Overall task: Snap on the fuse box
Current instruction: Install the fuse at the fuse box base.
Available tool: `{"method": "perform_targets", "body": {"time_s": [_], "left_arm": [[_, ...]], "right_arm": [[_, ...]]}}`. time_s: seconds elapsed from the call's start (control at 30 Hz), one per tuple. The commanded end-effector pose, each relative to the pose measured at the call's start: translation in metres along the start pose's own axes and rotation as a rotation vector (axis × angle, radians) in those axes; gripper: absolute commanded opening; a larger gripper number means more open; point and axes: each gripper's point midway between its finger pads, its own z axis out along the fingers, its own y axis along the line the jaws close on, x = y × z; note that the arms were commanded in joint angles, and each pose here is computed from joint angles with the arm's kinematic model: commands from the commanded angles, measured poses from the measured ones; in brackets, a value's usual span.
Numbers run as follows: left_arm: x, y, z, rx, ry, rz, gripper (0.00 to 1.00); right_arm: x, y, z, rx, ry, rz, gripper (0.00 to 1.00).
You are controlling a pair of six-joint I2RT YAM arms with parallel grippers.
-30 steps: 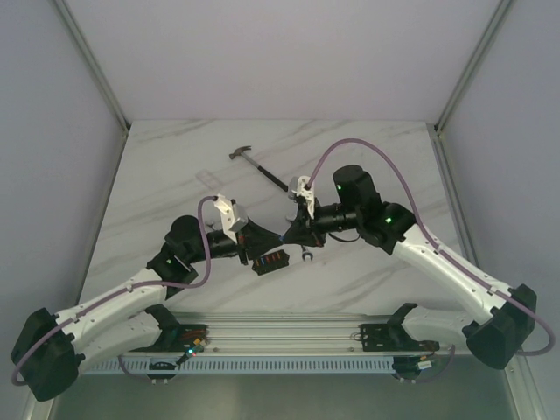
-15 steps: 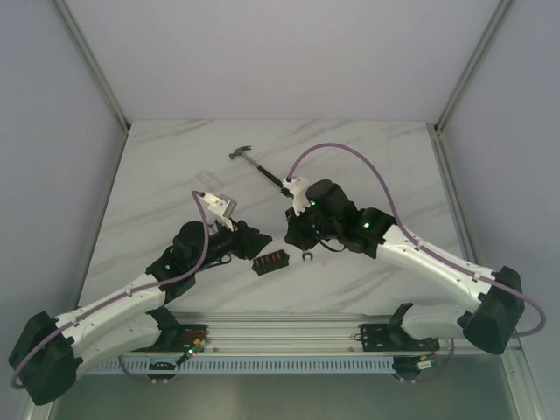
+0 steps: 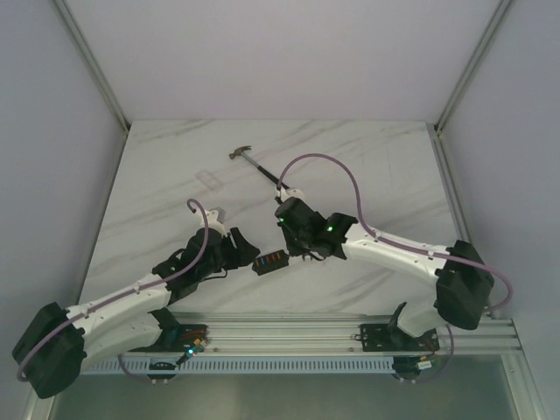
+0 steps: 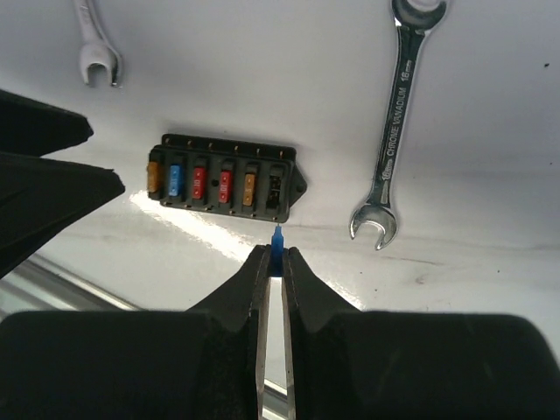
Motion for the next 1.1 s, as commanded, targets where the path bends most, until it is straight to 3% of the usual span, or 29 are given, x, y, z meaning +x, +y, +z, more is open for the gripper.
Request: {"method": "perform_targets", "body": {"time_s": [0.0, 0.57, 1.07], "left_arm": [[0.013, 0.011, 0.004, -0.058, 0.051, -0.074, 0.61], [0.029, 0.019, 0.016, -0.12, 0.14, -0.087, 0.46], [0.031, 0.02, 0.02, -0.13, 0.156, -0.076, 0.44]], "right_arm": [[0.006, -0.001, 0.013, 0.047, 0.013, 0.041, 0.0], [0.015, 0.002, 0.039, 0.189, 0.058, 0.032, 0.0], [0.02, 0.011, 0.053, 0.196, 0.111, 0.059, 0.0]]}}
